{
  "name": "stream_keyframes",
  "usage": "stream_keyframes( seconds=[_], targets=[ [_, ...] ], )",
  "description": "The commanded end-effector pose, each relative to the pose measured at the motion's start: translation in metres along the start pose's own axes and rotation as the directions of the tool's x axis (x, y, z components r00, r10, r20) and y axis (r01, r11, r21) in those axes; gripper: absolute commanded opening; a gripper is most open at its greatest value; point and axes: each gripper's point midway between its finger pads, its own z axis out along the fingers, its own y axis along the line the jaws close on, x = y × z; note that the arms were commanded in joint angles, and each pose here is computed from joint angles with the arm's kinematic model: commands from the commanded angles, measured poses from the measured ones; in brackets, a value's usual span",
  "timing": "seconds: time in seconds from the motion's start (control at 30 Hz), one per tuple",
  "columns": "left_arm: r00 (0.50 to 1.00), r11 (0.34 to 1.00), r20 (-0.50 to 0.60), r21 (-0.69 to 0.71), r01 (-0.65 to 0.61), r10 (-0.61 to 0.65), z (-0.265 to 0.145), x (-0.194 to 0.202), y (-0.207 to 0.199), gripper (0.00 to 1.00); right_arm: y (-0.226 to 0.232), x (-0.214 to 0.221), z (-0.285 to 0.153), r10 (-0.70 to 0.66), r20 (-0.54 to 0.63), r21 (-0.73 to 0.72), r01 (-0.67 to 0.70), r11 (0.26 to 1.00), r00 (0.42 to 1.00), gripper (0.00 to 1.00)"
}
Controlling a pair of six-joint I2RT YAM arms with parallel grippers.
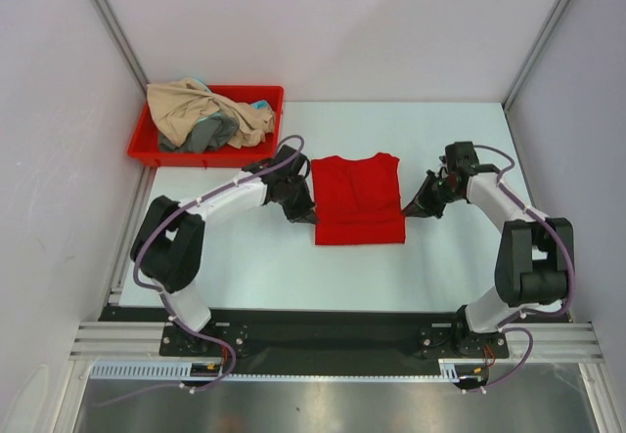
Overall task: Fold and stack the t-shirts
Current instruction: Fold the tshirt
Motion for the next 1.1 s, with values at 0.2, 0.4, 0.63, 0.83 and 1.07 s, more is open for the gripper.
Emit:
stream_keyframes(
  seconds=[0.2, 0.4, 0.63, 0.83, 1.07],
  targets=[
    [0.996, 0.999, 0.086, 0.017, -0.028, 0.026, -0.007, -0.087, -0.022, 0.0, 0.037, -0.077, 0.01, -0.026, 0.06, -0.03, 0.028, 0.999, 0.998, 0.0],
    [0.993, 0.998, 0.12, 0.062, -0.022, 0.015, -0.005, -0.125, -0.036, 0.0, 0.054, -0.109, 0.021, -0.018, 0.06, -0.054, 0.021, 0.998, 0.998, 0.0],
    [0.986, 0.995, 0.167, 0.094, -0.029, 0.013, -0.007, -0.159, -0.05, 0.0, 0.077, -0.143, 0.018, -0.022, 0.101, -0.095, 0.032, 0.995, 0.995, 0.0],
    [0.981, 0.993, 0.191, 0.116, -0.011, -0.011, -0.007, -0.182, -0.056, 0.0, 0.085, -0.16, 0.025, -0.013, 0.102, -0.12, 0.025, 0.992, 0.995, 0.0],
    [0.978, 0.989, 0.206, 0.15, 0.001, -0.032, -0.006, -0.203, -0.066, 0.0, 0.096, -0.178, 0.031, -0.006, 0.112, -0.153, 0.024, 0.988, 0.994, 0.0]
  ],
)
